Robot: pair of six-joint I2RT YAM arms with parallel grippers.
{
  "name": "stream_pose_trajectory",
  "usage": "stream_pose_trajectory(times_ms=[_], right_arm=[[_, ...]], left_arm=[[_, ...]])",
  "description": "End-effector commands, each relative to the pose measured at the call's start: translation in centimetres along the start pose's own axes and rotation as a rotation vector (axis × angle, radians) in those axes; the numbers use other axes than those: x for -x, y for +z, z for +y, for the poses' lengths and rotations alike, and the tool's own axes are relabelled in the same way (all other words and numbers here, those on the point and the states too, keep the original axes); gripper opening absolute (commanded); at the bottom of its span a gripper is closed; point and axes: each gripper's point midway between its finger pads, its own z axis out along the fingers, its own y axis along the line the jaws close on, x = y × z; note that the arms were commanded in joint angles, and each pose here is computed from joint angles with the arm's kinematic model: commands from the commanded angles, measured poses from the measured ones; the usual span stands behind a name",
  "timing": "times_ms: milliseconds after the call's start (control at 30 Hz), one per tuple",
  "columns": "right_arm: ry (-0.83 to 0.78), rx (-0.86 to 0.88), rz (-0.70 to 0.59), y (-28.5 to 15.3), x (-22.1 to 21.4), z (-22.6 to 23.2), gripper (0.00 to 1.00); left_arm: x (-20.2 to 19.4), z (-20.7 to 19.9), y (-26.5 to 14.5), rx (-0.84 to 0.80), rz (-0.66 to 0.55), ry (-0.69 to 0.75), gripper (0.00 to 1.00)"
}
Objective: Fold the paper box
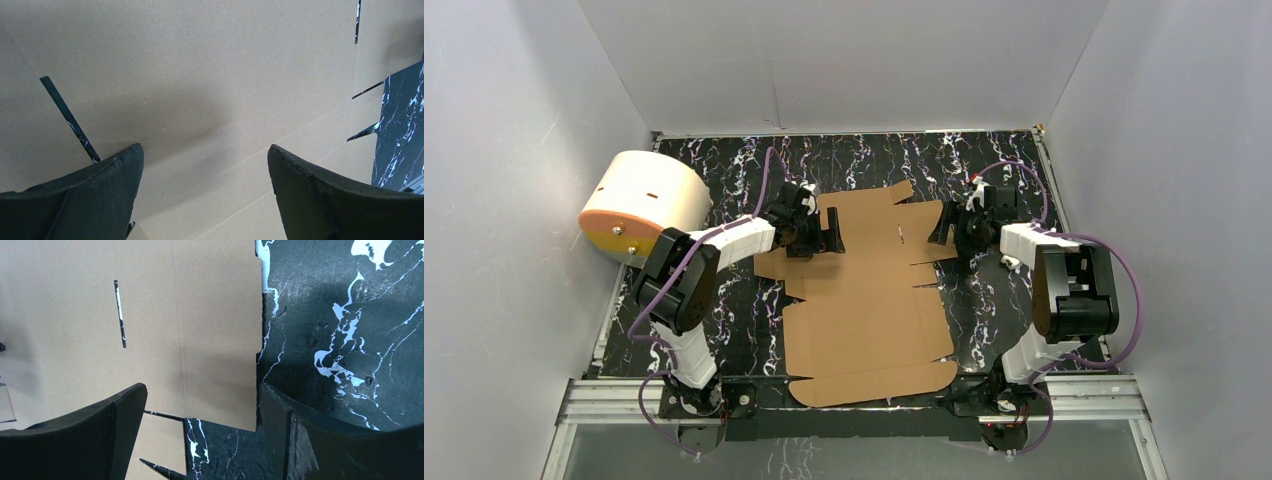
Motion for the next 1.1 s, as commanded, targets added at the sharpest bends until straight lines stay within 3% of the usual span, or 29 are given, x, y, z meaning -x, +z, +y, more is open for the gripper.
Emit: stream_pose_trajectory(times_ms=[0, 533, 1067], right_arm=[[-0.012, 0.053, -0.040, 0.3, 0.8, 0.7, 0.90], [-0.061, 0.248, -0.057, -2.4, 1.8, 5.4, 0.62], [-0.141, 0.343, -0.076, -3.5, 2.1, 10.1, 0.63]], left_arm=[[0.1, 0.1, 0.4, 0.017, -0.002, 0.007, 0.91], [-1.0, 0.9, 1.2, 0.053, 0.019, 0.003, 0.91], [-1.2, 1.0, 1.3, 0.060, 0.023, 0.003, 0.91]])
